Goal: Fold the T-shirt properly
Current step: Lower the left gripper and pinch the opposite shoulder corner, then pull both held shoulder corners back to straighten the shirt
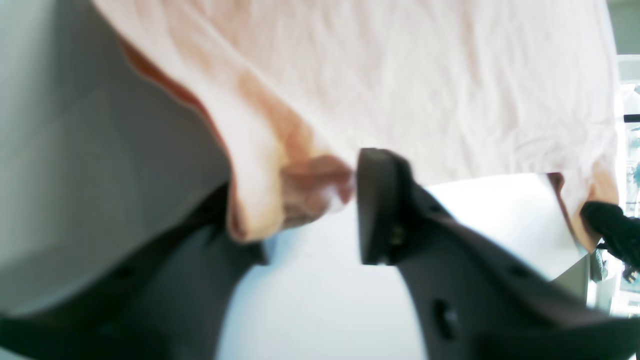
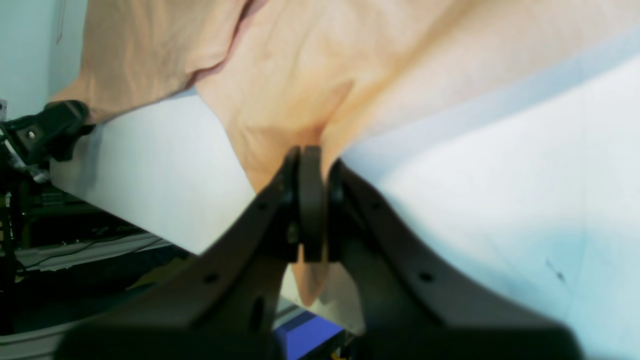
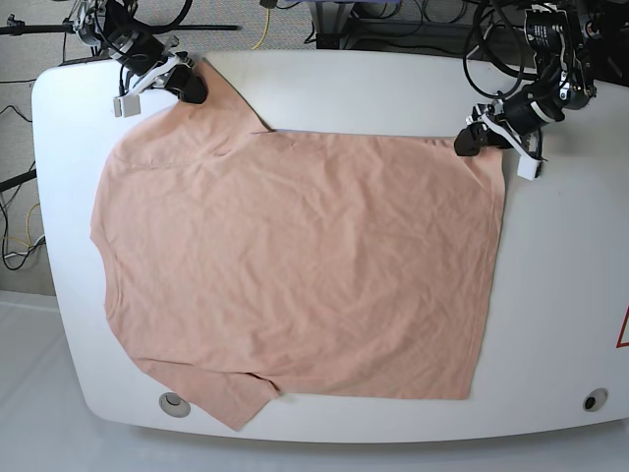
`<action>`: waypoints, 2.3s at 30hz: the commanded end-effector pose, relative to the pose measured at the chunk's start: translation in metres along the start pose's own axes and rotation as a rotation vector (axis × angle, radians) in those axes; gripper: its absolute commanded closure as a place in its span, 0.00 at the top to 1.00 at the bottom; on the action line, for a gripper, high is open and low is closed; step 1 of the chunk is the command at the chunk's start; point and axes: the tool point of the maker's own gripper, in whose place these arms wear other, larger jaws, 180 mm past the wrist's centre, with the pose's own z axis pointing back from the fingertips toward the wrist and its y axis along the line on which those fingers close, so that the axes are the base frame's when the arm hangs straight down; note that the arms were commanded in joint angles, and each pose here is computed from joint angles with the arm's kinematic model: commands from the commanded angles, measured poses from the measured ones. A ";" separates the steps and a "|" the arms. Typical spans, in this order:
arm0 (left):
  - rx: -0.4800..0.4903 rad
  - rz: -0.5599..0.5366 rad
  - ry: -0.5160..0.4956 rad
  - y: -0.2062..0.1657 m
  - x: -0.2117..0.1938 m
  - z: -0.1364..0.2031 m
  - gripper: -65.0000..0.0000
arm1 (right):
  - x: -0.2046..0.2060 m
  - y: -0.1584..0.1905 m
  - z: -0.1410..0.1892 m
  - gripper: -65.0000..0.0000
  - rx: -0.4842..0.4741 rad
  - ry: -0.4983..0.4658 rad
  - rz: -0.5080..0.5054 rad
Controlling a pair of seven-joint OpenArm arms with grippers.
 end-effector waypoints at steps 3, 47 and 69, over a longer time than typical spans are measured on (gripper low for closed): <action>0.026 -0.008 0.058 0.004 -0.010 0.002 0.16 | -0.011 -0.006 0.003 0.00 -0.032 0.053 0.006; 0.150 -0.091 0.129 0.025 -0.043 0.032 0.00 | -0.024 0.001 0.029 0.00 -0.060 0.075 0.069; 0.142 -0.108 0.150 0.012 -0.064 0.050 0.00 | -0.031 0.003 0.042 0.00 -0.103 0.082 0.096</action>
